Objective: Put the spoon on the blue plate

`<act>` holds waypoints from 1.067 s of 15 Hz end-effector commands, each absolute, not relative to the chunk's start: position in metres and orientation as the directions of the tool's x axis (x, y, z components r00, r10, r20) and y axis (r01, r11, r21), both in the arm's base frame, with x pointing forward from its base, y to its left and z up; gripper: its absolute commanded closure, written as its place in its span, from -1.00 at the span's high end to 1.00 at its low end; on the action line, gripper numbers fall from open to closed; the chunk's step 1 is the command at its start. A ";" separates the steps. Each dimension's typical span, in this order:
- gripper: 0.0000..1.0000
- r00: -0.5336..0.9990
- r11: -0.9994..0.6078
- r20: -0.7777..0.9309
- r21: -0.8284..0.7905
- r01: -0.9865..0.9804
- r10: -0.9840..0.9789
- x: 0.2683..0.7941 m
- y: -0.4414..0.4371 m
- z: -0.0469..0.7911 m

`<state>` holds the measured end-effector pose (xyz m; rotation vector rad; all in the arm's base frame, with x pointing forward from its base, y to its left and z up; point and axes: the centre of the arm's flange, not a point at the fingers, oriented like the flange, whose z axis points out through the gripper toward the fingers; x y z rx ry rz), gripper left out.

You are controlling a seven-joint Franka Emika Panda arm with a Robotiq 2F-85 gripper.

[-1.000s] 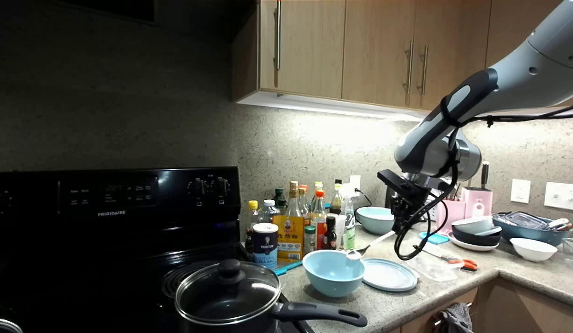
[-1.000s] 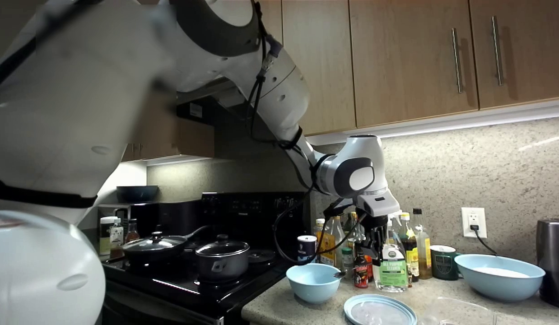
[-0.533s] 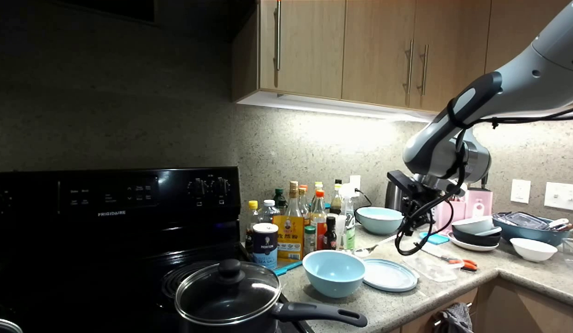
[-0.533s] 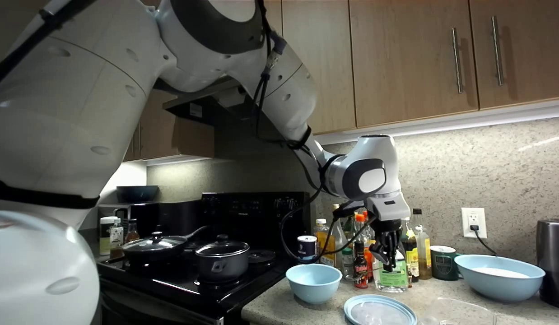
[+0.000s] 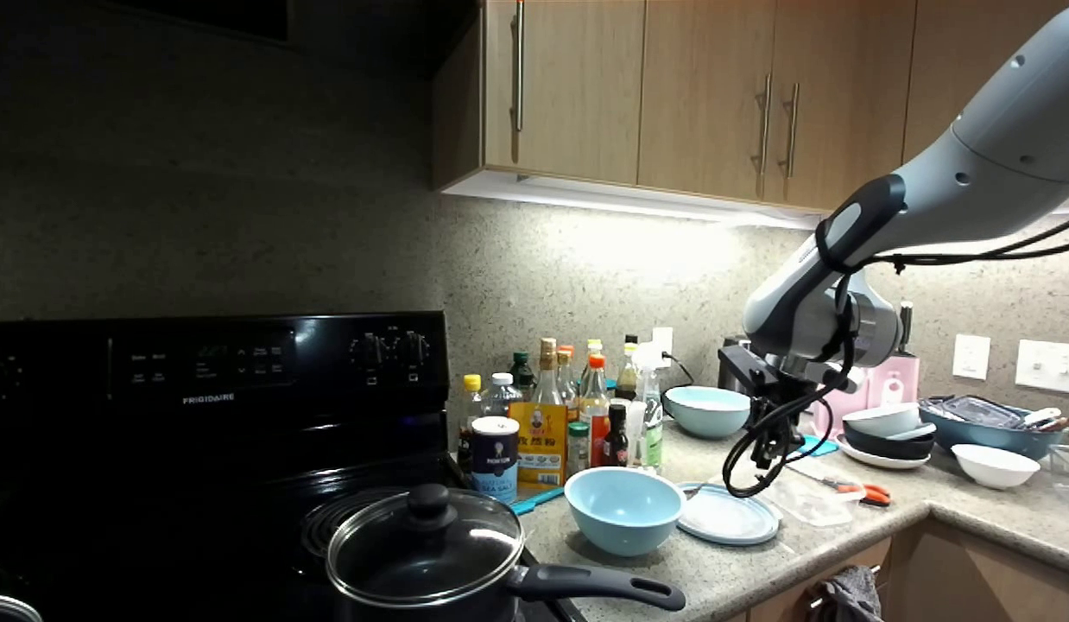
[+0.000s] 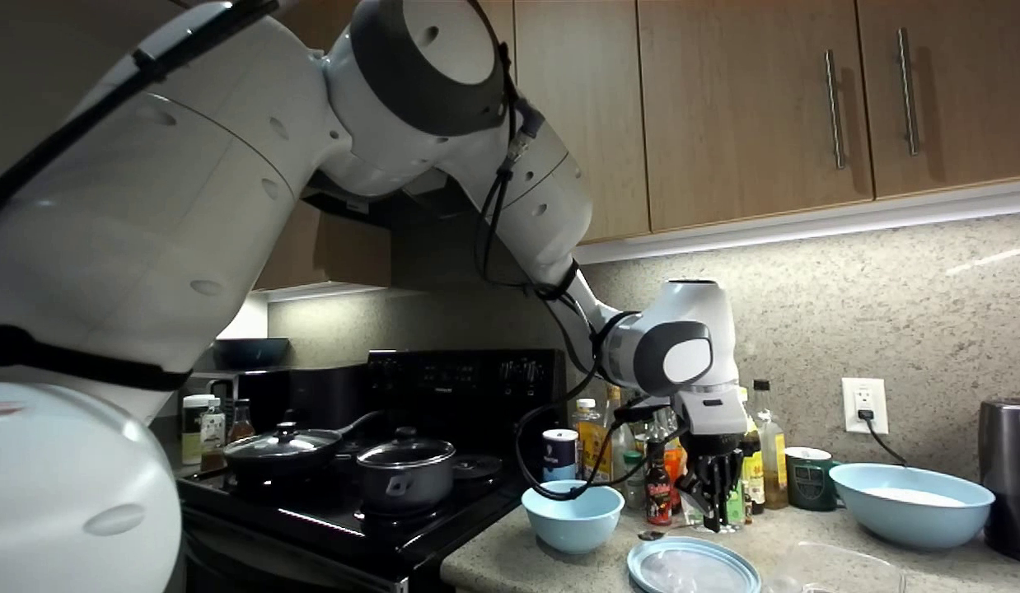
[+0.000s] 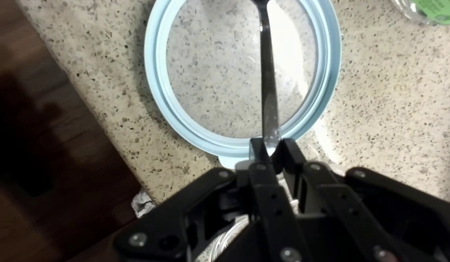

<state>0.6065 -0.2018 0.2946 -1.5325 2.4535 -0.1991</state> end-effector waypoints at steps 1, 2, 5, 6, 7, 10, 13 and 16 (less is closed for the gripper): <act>-0.93 -0.514 0.528 -0.121 -0.218 -0.821 -0.849 0.616 -0.206 0.286; -0.93 -0.539 0.551 -0.113 -0.216 -0.806 -0.834 0.617 -0.207 0.283; -0.93 -0.560 0.573 -0.120 -0.207 -0.793 -0.820 0.623 -0.208 0.278; -0.93 -0.553 0.567 -0.126 -0.206 -0.797 -0.824 0.627 -0.207 0.277; -0.93 -0.545 0.560 -0.130 -0.208 -0.802 -0.828 0.630 -0.206 0.276; -0.17 -0.519 0.535 -0.129 -0.203 -0.820 -0.845 0.641 -0.200 0.276; 0.20 -0.506 0.524 -0.139 -0.198 -0.828 -0.851 0.646 -0.195 0.277; 0.57 -0.493 0.514 -0.147 -0.197 -0.835 -0.858 0.648 -0.192 0.280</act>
